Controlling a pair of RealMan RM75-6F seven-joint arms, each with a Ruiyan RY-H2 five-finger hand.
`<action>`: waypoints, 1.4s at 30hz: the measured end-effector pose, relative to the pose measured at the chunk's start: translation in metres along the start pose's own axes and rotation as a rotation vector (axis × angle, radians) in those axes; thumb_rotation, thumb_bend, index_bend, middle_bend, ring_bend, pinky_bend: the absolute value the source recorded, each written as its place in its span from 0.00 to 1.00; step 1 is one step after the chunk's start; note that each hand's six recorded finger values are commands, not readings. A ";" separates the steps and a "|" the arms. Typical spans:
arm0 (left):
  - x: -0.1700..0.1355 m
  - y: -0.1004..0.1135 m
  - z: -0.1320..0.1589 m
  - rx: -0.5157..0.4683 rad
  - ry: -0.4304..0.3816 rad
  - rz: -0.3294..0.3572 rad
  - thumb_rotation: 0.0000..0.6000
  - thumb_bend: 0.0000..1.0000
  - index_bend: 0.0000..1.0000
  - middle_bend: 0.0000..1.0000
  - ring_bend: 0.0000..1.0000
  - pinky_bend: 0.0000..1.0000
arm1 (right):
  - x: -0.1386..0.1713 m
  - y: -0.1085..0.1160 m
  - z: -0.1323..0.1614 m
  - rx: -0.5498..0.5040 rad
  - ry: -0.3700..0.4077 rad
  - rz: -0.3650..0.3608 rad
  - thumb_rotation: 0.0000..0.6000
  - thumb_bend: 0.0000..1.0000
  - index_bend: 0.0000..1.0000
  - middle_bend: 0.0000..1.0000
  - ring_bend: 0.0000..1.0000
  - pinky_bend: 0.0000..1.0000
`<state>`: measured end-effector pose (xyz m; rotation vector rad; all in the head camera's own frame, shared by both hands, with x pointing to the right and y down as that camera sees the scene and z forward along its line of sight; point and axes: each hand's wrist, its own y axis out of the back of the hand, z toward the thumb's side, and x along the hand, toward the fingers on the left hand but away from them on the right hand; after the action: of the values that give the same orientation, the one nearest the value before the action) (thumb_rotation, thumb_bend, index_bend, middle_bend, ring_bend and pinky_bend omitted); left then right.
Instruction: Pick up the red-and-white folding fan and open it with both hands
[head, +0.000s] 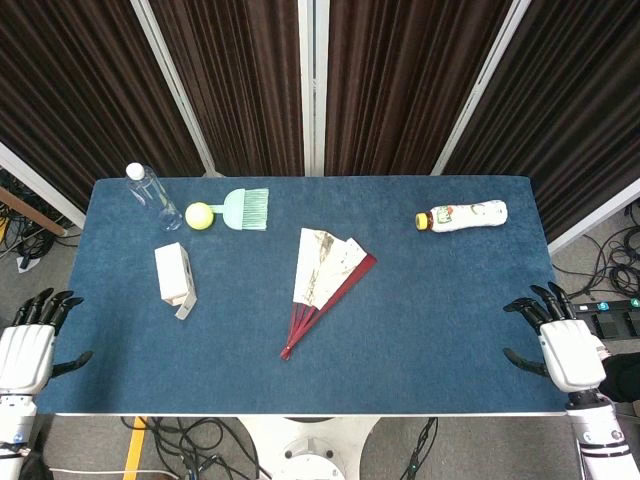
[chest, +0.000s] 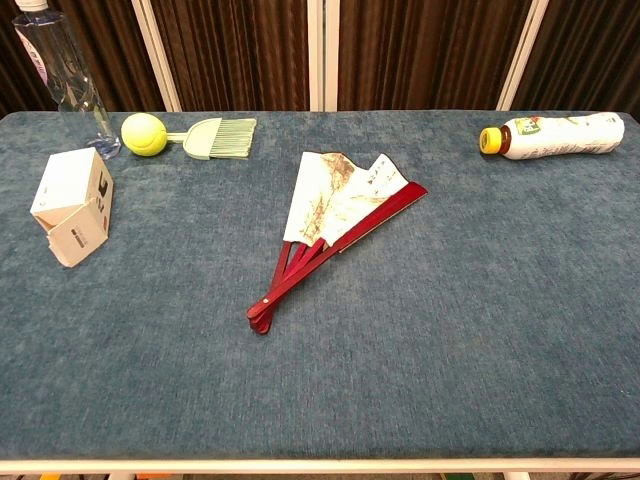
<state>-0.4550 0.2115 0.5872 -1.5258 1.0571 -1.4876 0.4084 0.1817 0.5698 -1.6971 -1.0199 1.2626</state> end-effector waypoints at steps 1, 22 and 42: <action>0.000 0.000 0.000 -0.001 -0.001 0.000 1.00 0.01 0.22 0.15 0.08 0.15 | -0.005 -0.002 0.004 -0.001 0.016 0.005 1.00 0.04 0.32 0.32 0.11 0.06; -0.007 -0.001 -0.011 -0.024 0.033 -0.002 1.00 0.01 0.22 0.15 0.08 0.15 | -0.154 -0.158 0.163 0.080 0.365 0.125 1.00 0.03 0.41 0.34 0.11 0.07; -0.007 -0.008 -0.019 -0.098 0.035 -0.017 1.00 0.01 0.22 0.15 0.08 0.15 | -0.179 -0.216 0.238 0.163 0.465 0.093 1.00 0.09 0.44 0.35 0.12 0.05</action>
<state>-0.4735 0.2217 0.5928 -1.5851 1.1546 -1.4985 0.1108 0.1277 0.7802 -1.8094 -0.5533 0.9128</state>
